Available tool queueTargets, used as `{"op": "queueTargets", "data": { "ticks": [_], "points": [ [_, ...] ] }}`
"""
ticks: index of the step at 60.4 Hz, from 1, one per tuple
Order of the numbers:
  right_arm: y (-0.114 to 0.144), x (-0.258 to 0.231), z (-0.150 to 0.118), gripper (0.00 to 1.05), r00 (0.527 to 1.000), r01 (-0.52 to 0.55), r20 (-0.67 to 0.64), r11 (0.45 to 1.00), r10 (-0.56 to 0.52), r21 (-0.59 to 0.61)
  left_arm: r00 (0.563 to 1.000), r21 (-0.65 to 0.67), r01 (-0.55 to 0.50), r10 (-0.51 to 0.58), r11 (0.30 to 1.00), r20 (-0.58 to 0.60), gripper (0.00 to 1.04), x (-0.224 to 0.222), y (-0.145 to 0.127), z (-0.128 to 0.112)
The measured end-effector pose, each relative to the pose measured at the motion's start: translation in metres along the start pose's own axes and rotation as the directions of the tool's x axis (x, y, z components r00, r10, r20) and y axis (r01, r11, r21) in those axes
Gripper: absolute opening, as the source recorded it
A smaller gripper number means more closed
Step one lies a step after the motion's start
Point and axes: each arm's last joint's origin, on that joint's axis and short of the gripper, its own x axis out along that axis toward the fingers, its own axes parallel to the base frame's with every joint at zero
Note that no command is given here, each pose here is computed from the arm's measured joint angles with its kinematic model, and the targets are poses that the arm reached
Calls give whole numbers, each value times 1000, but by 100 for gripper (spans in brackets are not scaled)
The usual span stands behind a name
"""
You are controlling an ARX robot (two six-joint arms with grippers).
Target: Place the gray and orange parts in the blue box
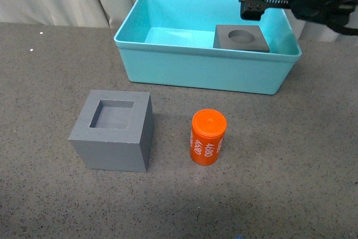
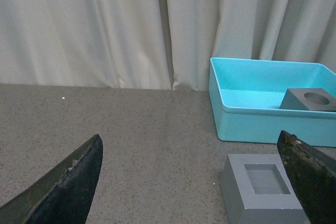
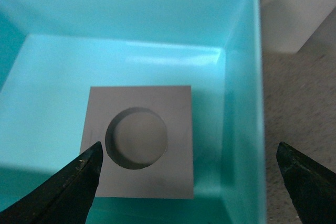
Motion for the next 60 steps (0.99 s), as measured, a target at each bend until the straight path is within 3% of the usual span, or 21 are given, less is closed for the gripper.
{"op": "queueTargets", "data": {
  "ticks": [7,16,41,53,56,60],
  "points": [
    [-4,-44,-1,95,983,52,179,997,-40,-61,1000,0,0,0,1000,0,98,0,0,0],
    [-16,-89,-24,95,963,96,259,993,-76,-67,1000,0,0,0,1000,0,98,0,0,0],
    [-50,-176,-95,95,966,114,230,992,-121,45,1000,0,0,0,1000,0,98,0,0,0],
    [-54,-182,-104,95,960,146,235,989,-150,34,1000,0,0,0,1000,0,98,0,0,0],
    [-54,-182,-104,95,960,147,235,989,-150,32,995,-32,-75,73,997,-73,98,0,0,-1],
    [-54,-182,-104,95,960,147,235,989,-150,31,945,-74,-223,197,972,-261,98,4,0,-2]
  ]
}}
